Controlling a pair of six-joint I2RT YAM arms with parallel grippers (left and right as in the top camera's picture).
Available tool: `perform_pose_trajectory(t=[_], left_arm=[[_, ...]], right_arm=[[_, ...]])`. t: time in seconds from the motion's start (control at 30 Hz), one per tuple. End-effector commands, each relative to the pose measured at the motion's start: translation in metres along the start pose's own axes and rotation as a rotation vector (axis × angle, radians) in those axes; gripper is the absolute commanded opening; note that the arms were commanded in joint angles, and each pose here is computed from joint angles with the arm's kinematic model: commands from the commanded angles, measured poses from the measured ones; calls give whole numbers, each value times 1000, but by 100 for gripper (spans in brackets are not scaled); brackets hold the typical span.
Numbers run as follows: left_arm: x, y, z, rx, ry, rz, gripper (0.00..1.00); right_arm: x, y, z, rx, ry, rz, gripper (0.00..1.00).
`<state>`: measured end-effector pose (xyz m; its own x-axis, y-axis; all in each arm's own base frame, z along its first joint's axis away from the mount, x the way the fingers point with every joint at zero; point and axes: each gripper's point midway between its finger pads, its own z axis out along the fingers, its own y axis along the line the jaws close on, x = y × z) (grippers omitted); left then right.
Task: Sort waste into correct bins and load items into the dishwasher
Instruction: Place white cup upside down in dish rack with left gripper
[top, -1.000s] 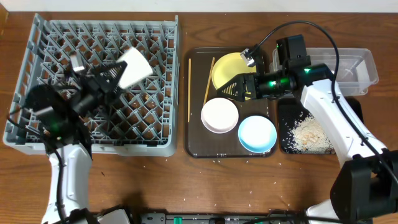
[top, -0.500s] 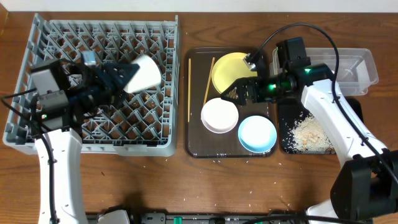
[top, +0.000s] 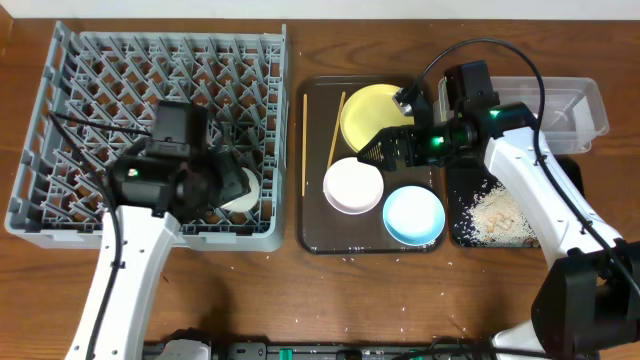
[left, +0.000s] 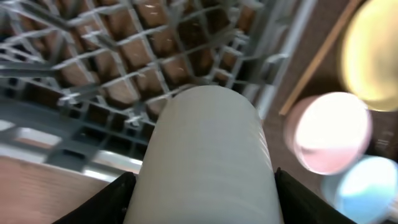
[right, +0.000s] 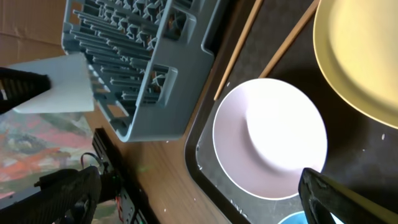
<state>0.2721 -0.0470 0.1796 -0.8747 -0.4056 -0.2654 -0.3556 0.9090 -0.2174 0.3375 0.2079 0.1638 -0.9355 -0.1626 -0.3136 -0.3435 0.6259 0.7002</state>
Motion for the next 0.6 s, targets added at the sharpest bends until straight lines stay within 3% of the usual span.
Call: perform_pose_trajectory(t=[0.0, 0.3, 0.4, 0.57], left_arm=[[4, 20, 19, -130, 17, -4, 36], [19, 12, 64, -193, 169, 48, 32], [26, 5, 72, -201, 193, 83, 41], [28, 3, 67, -196, 196, 88, 40]], right_arm=[[2, 7, -3, -5, -2, -33, 99], [3, 6, -3, -5, 2, -29, 99], [3, 6, -3, -4, 2, -29, 99], [3, 6, -3, -1, 1, -29, 99]])
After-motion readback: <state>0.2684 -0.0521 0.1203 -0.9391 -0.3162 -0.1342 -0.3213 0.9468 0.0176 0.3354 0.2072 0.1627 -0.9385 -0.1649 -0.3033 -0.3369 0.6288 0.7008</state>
